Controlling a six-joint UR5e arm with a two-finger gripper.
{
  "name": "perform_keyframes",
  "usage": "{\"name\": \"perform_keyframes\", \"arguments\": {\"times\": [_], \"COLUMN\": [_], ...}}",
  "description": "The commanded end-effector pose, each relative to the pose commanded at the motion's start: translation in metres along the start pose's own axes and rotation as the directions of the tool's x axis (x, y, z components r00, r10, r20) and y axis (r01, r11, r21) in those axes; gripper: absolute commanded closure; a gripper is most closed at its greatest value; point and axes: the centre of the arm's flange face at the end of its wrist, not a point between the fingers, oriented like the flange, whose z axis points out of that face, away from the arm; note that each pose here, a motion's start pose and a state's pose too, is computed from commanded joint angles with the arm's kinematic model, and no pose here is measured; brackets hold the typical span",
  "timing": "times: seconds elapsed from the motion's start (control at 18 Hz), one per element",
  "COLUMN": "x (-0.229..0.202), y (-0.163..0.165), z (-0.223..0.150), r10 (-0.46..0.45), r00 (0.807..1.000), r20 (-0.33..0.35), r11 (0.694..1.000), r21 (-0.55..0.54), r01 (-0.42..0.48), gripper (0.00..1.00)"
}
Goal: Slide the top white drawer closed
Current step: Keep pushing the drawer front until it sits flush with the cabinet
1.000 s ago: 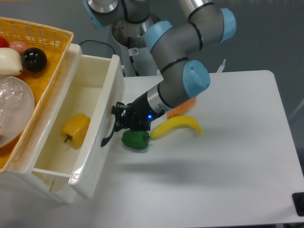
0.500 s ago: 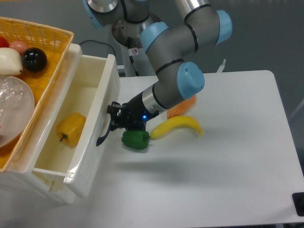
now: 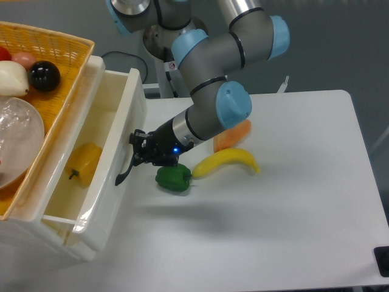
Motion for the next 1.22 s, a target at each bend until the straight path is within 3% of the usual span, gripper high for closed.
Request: {"name": "perform_keyframes", "arguments": {"times": [1.22], "x": [0.020], "y": [0.007], "z": [0.025], "r10": [0.006], "r00": [1.000], "r20": [-0.008], "r11": [0.999], "r21": [-0.039], "r01": [-0.006], "gripper": [1.00]}}
